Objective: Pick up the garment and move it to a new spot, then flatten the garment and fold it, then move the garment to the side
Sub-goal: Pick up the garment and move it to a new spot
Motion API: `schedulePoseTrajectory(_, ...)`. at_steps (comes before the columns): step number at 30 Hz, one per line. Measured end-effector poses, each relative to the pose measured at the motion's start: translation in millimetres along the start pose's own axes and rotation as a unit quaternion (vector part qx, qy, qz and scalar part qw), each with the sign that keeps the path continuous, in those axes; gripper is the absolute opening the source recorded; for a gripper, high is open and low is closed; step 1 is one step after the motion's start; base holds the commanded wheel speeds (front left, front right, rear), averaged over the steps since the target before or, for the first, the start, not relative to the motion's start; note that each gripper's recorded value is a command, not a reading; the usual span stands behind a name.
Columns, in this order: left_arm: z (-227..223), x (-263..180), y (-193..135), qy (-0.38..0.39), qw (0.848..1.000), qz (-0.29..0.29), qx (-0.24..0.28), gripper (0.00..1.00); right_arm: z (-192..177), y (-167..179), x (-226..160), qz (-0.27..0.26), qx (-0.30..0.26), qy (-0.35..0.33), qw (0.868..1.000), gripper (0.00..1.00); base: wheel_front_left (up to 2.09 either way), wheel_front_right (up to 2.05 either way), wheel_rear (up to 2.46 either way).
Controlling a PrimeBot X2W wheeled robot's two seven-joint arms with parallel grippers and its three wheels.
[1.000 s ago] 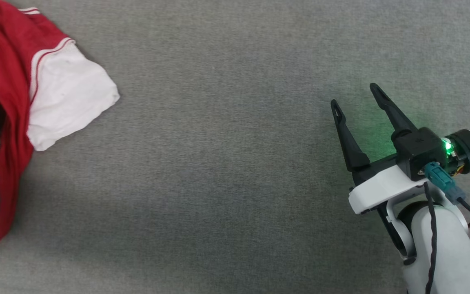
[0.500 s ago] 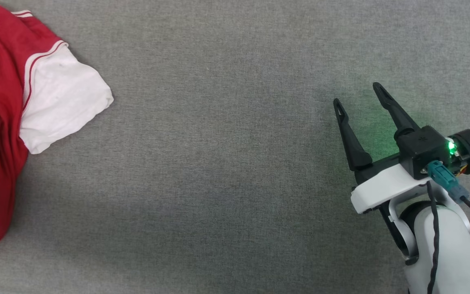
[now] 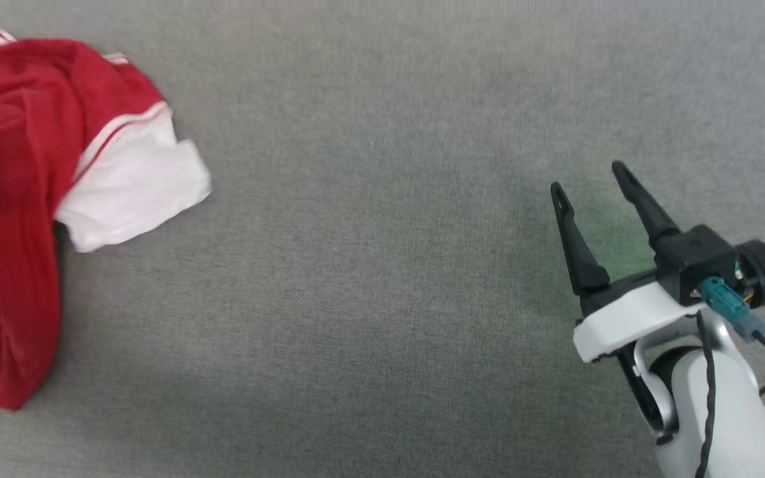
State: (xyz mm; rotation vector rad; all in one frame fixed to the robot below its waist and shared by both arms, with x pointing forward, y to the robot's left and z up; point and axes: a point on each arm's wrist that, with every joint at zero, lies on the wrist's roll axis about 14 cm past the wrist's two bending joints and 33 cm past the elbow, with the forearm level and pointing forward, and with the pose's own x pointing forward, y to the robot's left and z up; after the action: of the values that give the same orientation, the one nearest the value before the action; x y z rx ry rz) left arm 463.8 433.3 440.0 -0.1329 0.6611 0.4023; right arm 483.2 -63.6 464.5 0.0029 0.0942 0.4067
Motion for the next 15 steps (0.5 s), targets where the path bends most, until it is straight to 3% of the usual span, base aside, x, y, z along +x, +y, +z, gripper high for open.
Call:
schedulePoseTrajectory(8,88.0,-59.9,7.6,-0.160,0.986,-0.022,0.044,0.00,29.7,6.5,-17.3,-0.006,0.005,-0.040,0.999,1.00,0.00,0.00,0.00)
schedulePoseTrajectory(15,128.7,-100.0,6.3,-0.225,0.971,-0.038,0.069,0.00,49.0,10.2,-27.2,-0.009,0.007,-0.067,0.998,1.00,0.00,0.00,0.00)
